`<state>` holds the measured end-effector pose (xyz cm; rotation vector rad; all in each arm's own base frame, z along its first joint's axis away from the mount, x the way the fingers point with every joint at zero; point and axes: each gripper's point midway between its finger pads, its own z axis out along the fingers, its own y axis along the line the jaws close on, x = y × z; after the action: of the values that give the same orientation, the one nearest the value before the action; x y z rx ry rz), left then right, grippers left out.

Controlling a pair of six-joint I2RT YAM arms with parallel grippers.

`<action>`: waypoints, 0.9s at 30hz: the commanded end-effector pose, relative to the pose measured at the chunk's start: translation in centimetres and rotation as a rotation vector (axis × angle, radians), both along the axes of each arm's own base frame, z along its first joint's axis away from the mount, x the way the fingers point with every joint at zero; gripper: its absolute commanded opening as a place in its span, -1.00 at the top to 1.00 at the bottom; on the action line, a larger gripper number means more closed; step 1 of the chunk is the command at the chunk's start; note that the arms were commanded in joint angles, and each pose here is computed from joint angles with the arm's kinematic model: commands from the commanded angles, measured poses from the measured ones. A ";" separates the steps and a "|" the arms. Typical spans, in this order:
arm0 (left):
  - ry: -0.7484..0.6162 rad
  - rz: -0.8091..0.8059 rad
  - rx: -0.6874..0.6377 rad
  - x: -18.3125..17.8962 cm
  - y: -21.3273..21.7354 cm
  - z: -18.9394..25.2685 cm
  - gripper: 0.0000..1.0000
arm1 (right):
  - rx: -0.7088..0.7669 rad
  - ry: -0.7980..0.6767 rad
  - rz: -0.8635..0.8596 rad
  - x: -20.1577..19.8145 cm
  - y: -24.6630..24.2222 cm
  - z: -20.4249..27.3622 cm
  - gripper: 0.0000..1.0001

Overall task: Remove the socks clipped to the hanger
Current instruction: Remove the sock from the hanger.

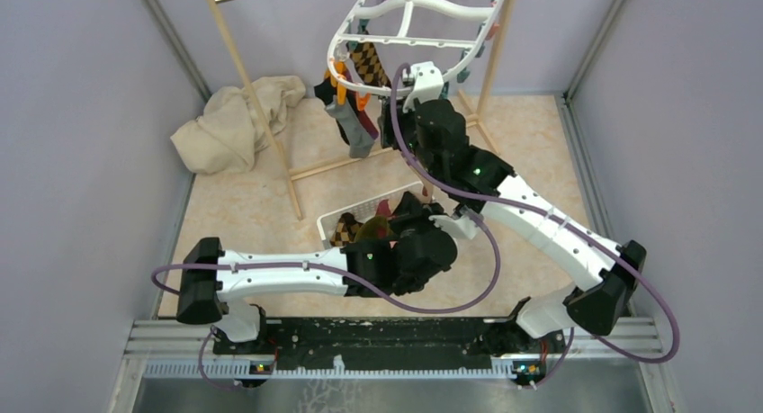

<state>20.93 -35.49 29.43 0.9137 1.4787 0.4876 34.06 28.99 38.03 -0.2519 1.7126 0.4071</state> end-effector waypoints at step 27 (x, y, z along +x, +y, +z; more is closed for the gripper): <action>-0.009 -0.041 -0.039 -0.4 -0.8 1.8 0.98 | 0.043 -0.173 -0.072 -0.2 -1.1 5.9 -0.20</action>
<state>20.86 -36.28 29.99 0.9452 1.4534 0.4698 34.60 28.16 38.98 -0.2394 1.6529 0.2974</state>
